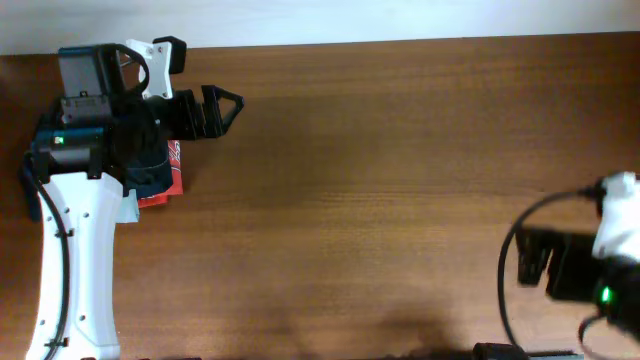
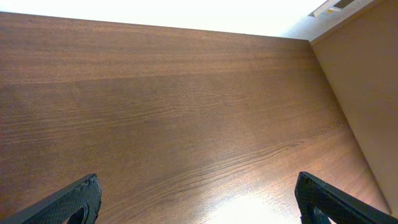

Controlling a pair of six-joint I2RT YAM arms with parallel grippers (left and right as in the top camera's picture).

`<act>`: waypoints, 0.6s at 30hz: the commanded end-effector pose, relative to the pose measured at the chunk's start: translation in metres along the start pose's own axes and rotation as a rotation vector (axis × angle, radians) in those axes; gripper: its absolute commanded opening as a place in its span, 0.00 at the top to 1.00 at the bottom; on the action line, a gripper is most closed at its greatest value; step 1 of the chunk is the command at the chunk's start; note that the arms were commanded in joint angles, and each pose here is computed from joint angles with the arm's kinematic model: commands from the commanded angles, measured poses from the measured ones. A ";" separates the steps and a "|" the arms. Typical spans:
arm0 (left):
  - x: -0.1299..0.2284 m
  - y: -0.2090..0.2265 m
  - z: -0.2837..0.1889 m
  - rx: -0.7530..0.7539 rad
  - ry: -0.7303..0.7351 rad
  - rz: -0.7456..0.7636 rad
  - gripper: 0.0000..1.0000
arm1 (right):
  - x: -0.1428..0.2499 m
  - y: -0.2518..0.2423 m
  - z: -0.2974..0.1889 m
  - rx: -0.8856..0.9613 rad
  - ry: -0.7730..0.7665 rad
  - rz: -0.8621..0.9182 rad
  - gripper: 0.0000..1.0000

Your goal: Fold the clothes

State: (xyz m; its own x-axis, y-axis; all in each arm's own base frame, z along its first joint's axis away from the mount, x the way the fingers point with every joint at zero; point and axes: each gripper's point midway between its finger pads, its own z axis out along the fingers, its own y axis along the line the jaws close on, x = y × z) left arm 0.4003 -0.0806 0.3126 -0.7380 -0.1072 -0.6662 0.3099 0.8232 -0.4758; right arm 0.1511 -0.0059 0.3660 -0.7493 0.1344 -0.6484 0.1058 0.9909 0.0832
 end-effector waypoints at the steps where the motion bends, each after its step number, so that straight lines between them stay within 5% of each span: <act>1: -0.003 -0.003 -0.001 0.004 -0.008 0.029 0.01 | 0.022 0.003 -0.001 -0.020 -0.004 -0.013 0.01; 10: -0.003 -0.003 -0.001 0.004 -0.008 0.029 0.01 | -0.046 0.012 0.033 -0.063 -0.574 -0.178 0.01; 18: -0.003 -0.003 -0.001 0.003 -0.008 0.029 0.01 | -0.028 0.039 0.096 -0.237 -0.839 -0.284 0.01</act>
State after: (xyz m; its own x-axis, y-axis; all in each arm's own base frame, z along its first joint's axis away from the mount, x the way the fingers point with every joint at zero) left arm 0.4004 -0.0805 0.3126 -0.7380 -0.1072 -0.6663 0.3097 0.8234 -0.4755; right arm 0.2408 0.0110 0.3432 -0.0201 -0.0593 -0.9980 -0.1164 0.9916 -0.0565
